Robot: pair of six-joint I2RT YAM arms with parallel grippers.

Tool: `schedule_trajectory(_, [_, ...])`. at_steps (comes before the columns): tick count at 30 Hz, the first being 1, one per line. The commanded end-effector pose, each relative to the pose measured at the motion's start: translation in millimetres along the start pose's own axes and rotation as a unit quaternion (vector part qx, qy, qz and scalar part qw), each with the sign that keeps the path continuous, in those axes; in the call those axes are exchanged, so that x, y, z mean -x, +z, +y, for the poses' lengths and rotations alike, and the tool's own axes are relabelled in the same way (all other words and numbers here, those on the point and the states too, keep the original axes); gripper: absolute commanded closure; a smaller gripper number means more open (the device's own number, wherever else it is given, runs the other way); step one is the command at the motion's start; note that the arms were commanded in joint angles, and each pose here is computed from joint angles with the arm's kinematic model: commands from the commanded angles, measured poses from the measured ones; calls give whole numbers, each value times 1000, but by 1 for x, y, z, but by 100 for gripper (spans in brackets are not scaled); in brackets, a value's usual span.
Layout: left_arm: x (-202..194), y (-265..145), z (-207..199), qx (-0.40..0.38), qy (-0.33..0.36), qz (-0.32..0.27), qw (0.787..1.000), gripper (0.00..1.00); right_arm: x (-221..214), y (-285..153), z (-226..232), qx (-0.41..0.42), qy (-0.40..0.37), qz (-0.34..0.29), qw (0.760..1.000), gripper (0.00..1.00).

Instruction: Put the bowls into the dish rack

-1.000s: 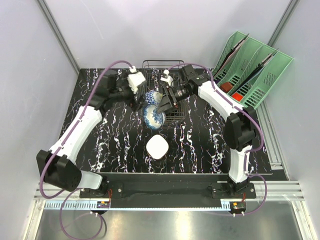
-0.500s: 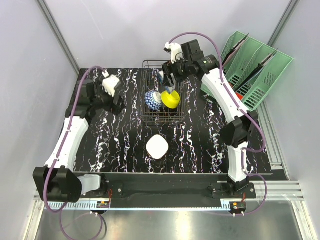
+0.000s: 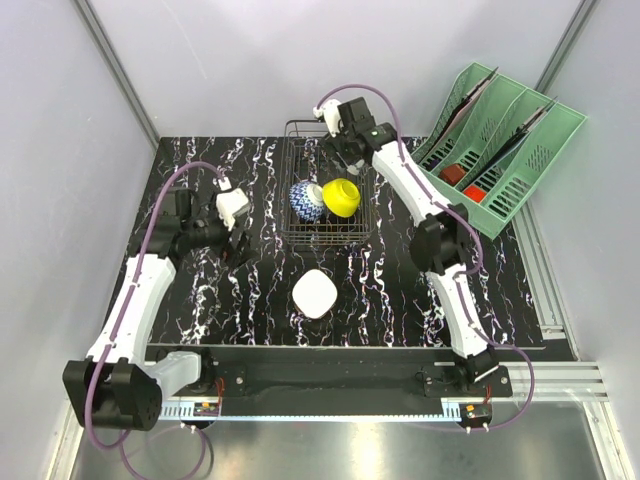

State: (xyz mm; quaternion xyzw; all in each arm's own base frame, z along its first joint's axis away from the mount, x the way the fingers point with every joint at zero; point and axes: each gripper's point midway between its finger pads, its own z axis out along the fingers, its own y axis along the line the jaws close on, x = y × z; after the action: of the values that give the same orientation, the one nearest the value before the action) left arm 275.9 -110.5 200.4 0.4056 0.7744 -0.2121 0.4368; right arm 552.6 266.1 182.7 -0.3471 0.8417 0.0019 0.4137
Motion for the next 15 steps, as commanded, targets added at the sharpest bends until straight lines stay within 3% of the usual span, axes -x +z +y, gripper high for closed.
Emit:
schedule_trajectory(1, [-9, 5, -13, -38, 1, 1, 999, 1, 56, 1, -36, -91, -48, -87, 991, 100])
schedule_trajectory(15, [-31, 18, -5, -43, -43, 38, 997, 1, 34, 64, -45, -128, -101, -77, 984, 100])
